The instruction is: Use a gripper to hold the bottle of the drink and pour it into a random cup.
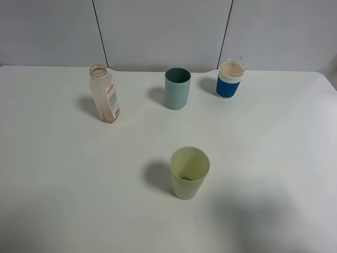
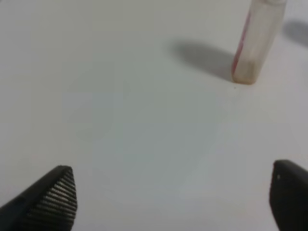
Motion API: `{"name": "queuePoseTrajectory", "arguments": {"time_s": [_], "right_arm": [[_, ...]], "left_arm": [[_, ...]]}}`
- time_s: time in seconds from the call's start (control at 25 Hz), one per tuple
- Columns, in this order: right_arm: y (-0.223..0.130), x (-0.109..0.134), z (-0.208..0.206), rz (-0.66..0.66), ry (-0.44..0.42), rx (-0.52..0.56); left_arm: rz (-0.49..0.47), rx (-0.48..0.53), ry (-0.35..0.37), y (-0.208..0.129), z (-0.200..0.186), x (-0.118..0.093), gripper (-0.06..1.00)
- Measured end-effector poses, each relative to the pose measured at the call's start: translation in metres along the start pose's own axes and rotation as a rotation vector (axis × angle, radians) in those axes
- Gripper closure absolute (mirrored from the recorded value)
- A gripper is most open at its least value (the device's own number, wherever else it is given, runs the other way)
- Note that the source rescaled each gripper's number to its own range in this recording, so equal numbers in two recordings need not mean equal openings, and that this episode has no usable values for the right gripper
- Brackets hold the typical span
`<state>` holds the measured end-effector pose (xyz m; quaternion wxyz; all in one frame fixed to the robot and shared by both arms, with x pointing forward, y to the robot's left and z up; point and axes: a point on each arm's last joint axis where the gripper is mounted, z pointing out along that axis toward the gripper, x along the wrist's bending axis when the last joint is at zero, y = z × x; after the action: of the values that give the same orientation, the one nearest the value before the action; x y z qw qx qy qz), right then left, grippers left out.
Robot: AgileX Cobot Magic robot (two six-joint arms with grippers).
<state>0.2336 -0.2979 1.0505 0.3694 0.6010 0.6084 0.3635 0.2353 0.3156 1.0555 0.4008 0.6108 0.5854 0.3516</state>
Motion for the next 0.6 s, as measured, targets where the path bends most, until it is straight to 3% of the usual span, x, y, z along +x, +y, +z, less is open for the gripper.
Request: {"name": "queuePoseTrajectory", "arguments": {"time_s": [0.28,0.6], "right_arm": [[0.0000,0.0000,0.0000,0.000,0.000,0.000],[0.0000,0.0000,0.0000,0.000,0.000,0.000]], "left_arm": [[-0.003,0.000,0.007,-0.0001,-0.0001,0.0000,0.08],[-0.084,-0.006,0.192,-0.0016,-0.0028,-0.0025,0.08]]}}
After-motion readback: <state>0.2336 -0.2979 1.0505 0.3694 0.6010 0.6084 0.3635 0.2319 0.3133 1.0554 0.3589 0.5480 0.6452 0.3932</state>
